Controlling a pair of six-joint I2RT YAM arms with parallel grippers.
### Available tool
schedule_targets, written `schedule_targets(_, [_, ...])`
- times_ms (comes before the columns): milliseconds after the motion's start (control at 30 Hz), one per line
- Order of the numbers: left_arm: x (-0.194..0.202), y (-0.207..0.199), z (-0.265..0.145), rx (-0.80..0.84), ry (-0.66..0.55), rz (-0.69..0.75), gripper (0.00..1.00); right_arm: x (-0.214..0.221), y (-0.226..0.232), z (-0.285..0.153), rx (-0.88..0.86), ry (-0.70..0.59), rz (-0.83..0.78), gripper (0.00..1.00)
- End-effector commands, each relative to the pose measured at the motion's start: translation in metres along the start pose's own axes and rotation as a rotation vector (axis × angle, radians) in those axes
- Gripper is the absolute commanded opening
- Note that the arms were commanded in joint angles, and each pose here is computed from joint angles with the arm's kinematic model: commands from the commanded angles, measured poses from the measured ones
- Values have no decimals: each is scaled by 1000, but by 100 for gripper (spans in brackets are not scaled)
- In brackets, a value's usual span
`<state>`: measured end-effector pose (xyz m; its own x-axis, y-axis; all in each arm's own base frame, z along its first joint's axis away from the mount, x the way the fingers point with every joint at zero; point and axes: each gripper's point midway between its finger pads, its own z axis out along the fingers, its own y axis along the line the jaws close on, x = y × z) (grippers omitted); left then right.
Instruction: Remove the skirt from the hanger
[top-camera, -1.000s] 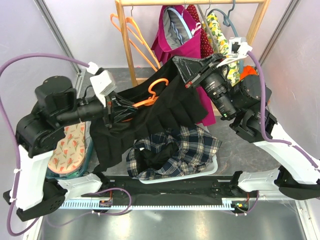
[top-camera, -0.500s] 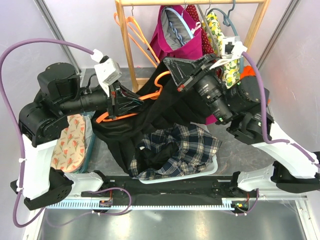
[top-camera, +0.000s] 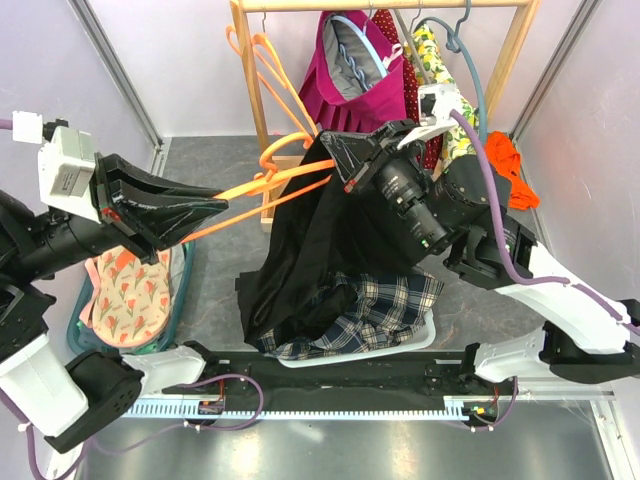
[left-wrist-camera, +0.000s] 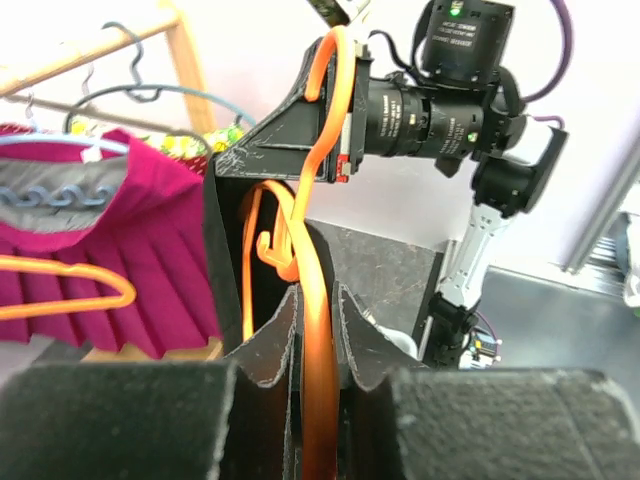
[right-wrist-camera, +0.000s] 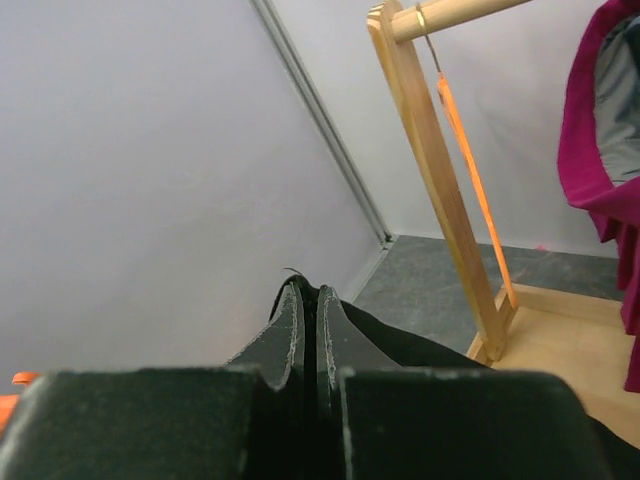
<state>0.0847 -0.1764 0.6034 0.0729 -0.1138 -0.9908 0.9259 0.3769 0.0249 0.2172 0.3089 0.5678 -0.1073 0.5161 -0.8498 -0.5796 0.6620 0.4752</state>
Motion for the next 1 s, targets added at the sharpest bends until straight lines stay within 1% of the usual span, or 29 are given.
schedule_targets(0, [-53, -16, -23, -3, -219, 206, 2, -12, -21, -19, 72, 19, -86, 0])
schedule_targets(33, [-52, -3, -29, -93, -219, 208, 2, -26, -27, -27, 90, -9, -92, 0])
schedule_targets(67, [-46, 5, -32, -145, -204, 220, 2, -53, -34, -41, 107, -60, -100, 0])
schedule_targets(100, [-44, 11, -39, -196, -200, 223, 2, -64, -38, -48, 115, -78, -102, 0])
schedule_targets(133, [-43, 21, -55, -304, -214, 215, 2, -74, -39, -54, 112, -94, -98, 0])
schedule_targets(167, [-30, 33, -55, -356, -182, 192, 2, -90, -38, -64, 94, -120, -83, 0])
schedule_targets(200, [-23, 40, -58, -399, -172, 182, 2, -92, -39, -69, 88, -112, -87, 0])
schedule_targets(233, [-22, 46, -72, -471, -183, 179, 2, -95, -38, -72, 77, -111, -84, 0])
schedule_targets(267, [-15, 51, -72, -492, -164, 174, 2, -102, -37, -77, 66, -116, -74, 0])
schedule_targets(333, [-19, 51, -80, -519, -181, 189, 2, -99, -38, -80, 61, -92, -77, 0])
schedule_targets(433, [-43, 36, -91, -492, -251, 214, 2, -106, -39, -88, 54, -95, -69, 0])
schedule_targets(467, [-57, 32, -95, -493, -287, 225, 2, -112, -39, -93, 47, -107, -61, 0])
schedule_targets(567, [-79, 30, -103, -522, -355, 238, 2, -130, -39, -102, 35, -140, -43, 0])
schedule_targets(600, [-80, 32, -102, -526, -356, 242, 2, -133, -40, -104, 35, -146, -40, 0])
schedule_targets(667, [-73, 40, -97, -547, -333, 228, 2, -136, -40, -108, 24, -151, -30, 0])
schedule_targets(733, [-68, 45, -95, -567, -325, 209, 2, -128, -39, -106, 17, -123, -42, 0])
schedule_targets(833, [-50, 65, -83, -614, -271, 180, 2, -112, -32, -99, -10, -75, -52, 0])
schedule_targets(900, [-42, 72, -78, -627, -243, 168, 2, -104, -17, -97, -90, -49, -55, 0])
schedule_targets(967, [-25, 85, -66, -639, -189, 148, 2, -96, -4, -93, -147, -21, -56, 0])
